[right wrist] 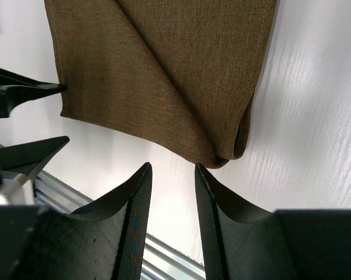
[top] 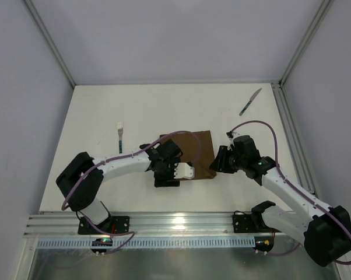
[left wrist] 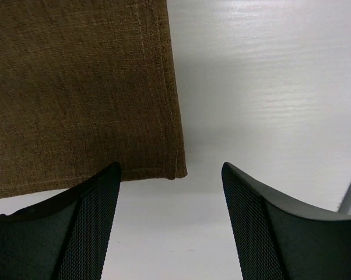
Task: Fold the napkin into a case and place the utensils inside
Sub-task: Pick up the upper triangle-folded napkin from the center of the board.
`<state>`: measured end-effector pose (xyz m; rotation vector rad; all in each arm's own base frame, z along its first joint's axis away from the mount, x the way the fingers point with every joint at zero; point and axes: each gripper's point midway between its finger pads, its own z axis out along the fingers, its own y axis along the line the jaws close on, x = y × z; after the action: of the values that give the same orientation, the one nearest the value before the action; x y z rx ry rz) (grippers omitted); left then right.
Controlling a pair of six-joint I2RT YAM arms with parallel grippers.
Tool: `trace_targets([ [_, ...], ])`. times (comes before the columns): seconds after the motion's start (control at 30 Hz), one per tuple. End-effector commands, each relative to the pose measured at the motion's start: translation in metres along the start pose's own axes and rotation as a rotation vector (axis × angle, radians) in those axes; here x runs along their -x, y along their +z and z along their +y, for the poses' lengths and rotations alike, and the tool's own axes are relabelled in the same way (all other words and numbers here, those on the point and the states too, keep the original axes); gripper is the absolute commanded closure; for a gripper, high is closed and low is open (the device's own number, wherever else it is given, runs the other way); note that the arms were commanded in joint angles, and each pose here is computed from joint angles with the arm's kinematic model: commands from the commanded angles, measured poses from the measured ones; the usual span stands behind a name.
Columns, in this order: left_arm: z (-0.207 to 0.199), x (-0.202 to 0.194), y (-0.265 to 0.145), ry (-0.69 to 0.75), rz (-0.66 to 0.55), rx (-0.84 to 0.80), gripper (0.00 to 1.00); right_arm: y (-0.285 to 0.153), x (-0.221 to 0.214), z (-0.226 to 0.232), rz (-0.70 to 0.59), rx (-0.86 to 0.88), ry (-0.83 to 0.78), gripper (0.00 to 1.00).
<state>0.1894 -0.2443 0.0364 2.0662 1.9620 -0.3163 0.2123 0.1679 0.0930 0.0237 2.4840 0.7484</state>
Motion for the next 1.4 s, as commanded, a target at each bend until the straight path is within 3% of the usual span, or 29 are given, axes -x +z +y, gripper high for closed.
trace_targets([
  [0.0,0.015,0.000,0.010,0.094,-0.001,0.108,0.28,-0.005,0.006,0.010,-0.038,0.051,0.005,0.60],
  [0.23,0.007,-0.018,0.026,0.117,0.044,0.107,0.31,-0.009,0.006,0.016,-0.043,0.077,0.011,0.60],
  [0.37,0.005,-0.028,0.032,0.111,0.088,0.116,0.52,-0.011,0.009,0.019,-0.058,0.092,0.008,0.60],
  [0.4,0.007,-0.027,0.032,0.109,0.087,0.129,0.65,-0.013,0.012,0.022,-0.074,0.102,-0.003,0.60],
  [0.47,0.007,-0.032,0.034,0.103,0.093,0.144,0.75,-0.017,0.016,0.023,-0.104,0.112,-0.035,0.60],
  [0.6,0.013,-0.019,0.024,0.066,0.050,0.178,1.00,-0.038,0.042,0.036,-0.233,0.152,-0.252,0.54],
  [0.67,0.014,-0.005,0.012,0.036,0.015,0.172,1.00,-0.055,0.056,0.046,-0.330,0.180,-0.352,0.47],
  [0.83,0.010,0.019,-0.018,-0.050,-0.052,0.072,1.00,-0.094,0.083,0.068,-0.585,0.230,-0.729,0.45],
  [1.0,0.011,0.022,-0.036,-0.124,-0.029,-0.006,1.00,-0.111,0.073,0.085,-0.761,0.309,-0.924,0.41],
  [1.17,0.022,0.028,-0.050,-0.169,-0.032,-0.036,1.00,-0.108,0.044,0.105,-0.750,0.358,-1.077,0.39],
  [1.3,0.025,0.029,-0.051,-0.185,-0.018,-0.059,1.00,-0.065,0.008,0.110,-0.610,0.377,-1.149,0.37],
  [1.37,0.028,0.030,-0.051,-0.183,-0.013,-0.062,1.00,-0.045,-0.002,0.113,-0.600,0.364,-1.163,0.36],
])
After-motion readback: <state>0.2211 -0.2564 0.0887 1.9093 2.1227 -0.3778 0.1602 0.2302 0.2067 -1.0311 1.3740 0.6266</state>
